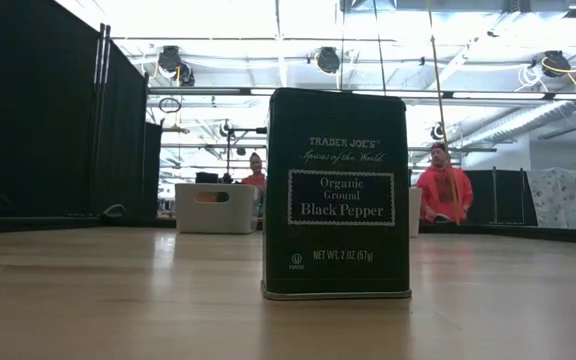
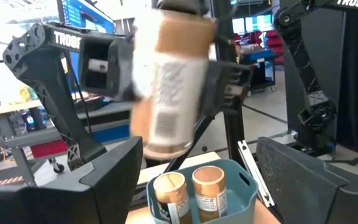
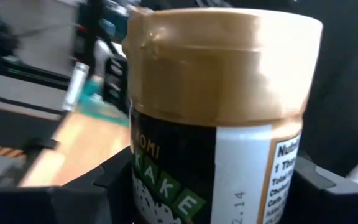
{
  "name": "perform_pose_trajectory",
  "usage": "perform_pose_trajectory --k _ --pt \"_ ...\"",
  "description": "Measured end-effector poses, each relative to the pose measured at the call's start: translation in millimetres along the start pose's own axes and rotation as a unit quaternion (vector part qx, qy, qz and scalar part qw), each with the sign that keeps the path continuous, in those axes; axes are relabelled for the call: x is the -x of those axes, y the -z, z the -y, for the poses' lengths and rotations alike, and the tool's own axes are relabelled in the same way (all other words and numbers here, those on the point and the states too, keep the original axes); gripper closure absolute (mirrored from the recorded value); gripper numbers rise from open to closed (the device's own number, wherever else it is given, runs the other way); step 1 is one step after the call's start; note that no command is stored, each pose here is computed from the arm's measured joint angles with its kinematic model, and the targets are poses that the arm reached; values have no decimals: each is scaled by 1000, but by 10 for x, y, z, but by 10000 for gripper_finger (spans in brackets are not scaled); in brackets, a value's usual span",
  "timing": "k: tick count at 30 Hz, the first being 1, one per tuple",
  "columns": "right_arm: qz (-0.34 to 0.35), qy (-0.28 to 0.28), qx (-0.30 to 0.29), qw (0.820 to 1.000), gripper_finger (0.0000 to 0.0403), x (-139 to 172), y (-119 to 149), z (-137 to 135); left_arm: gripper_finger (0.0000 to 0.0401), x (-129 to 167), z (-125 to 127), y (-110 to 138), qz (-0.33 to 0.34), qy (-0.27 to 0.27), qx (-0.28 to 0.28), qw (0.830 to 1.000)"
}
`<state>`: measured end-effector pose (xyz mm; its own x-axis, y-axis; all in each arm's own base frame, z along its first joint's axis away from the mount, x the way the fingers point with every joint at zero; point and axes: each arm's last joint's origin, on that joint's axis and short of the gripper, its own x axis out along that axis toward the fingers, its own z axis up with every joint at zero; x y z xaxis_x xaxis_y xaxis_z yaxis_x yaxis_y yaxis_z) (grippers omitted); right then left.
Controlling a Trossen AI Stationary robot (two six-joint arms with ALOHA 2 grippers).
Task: Sort spices by type
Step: Put the gold spice bottle into the blue bin
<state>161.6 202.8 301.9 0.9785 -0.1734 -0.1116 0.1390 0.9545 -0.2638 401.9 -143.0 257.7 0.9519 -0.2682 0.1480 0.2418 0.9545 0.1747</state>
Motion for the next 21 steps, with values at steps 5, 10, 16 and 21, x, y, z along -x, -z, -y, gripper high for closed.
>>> perform_pose_trajectory --k 5,10,16,21 --pt "34 -43 22 998 148 -151 -122 58 88 0 -2 -1 0 -4 12 1000" --pt "51 -51 15 997 148 -252 -169 115 88 0 -16 0 -3 -27 13 1000" --pt "53 -64 4 997 148 -337 -166 155 69 1 -32 2 -7 -51 0 999" --pt "52 -57 1 997 148 -390 -165 193 48 1 -32 0 -8 -51 -18 999"
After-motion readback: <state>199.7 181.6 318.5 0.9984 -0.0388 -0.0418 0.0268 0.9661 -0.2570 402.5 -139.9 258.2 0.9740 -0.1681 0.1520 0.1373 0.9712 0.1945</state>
